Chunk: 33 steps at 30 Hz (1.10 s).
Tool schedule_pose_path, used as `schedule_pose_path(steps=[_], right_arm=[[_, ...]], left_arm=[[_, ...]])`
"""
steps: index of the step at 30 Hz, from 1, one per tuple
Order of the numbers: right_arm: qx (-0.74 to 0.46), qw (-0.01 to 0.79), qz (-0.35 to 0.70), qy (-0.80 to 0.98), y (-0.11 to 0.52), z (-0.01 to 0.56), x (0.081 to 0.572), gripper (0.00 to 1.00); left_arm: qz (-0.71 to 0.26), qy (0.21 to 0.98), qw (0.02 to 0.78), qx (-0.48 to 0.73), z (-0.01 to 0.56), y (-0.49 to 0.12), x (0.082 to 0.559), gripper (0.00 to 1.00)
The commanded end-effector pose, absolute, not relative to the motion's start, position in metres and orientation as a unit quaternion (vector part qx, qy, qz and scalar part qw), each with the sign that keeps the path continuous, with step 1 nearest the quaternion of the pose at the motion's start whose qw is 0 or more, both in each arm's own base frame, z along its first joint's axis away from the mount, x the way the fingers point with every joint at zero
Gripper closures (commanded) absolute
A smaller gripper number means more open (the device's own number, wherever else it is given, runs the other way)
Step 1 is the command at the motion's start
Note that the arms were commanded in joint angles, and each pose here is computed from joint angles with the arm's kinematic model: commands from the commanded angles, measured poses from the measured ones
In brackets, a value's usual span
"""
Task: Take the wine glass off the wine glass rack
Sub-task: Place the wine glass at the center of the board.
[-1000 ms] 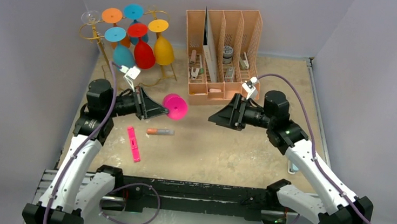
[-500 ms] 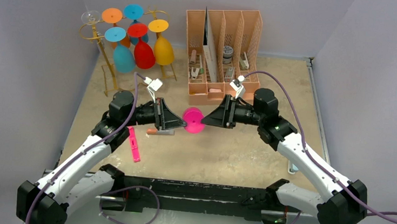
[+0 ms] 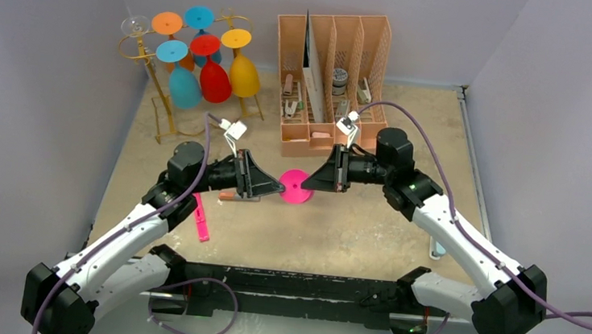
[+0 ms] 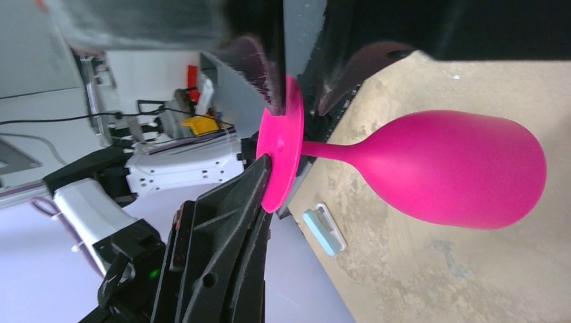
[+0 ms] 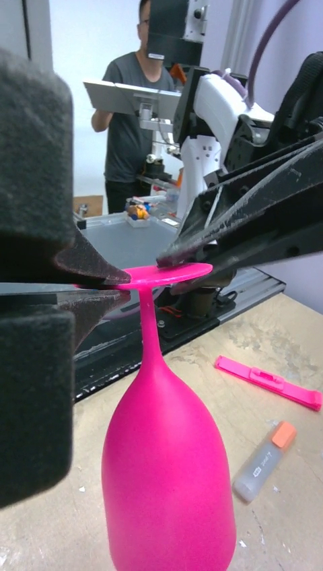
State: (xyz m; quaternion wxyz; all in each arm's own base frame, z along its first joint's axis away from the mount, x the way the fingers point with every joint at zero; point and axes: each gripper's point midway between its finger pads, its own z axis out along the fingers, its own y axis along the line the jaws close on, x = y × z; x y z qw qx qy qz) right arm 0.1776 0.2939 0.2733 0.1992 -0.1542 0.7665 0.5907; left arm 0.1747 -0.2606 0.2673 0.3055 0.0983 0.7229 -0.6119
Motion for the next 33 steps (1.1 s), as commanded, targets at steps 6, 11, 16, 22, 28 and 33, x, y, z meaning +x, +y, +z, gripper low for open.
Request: schedule_pose_path(steps=[6, 11, 16, 22, 28, 33], right_arm=[[-0.263, 0.248, 0.605, 0.709, 0.292, 0.301, 0.160, 1.00], [-0.307, 0.278, 0.599, 0.685, 0.293, 0.304, 0.161, 1.00], [-0.327, 0.272, 0.598, 0.680, 0.296, 0.306, 0.164, 1.00], [-0.337, 0.265, 0.595, 0.679, 0.298, 0.306, 0.165, 1.00], [-0.334, 0.264, 0.595, 0.682, 0.299, 0.304, 0.167, 1.00], [-0.328, 0.269, 0.593, 0.684, 0.298, 0.302, 0.168, 1.00]], left_arm=[[-0.612, 0.714, 0.295, 0.172, 0.274, -0.264, 0.160, 0.46], [-0.624, 0.701, 0.264, 0.221, 0.276, -0.267, 0.146, 0.46], [-0.620, 0.689, 0.267, 0.264, 0.283, -0.272, 0.140, 0.53], [-0.596, 0.703, 0.261, 0.288, 0.271, -0.278, 0.143, 0.62], [-0.586, 0.710, 0.283, 0.269, 0.269, -0.282, 0.156, 0.73], [-0.597, 0.695, 0.298, 0.265, 0.277, -0.284, 0.156, 0.80]])
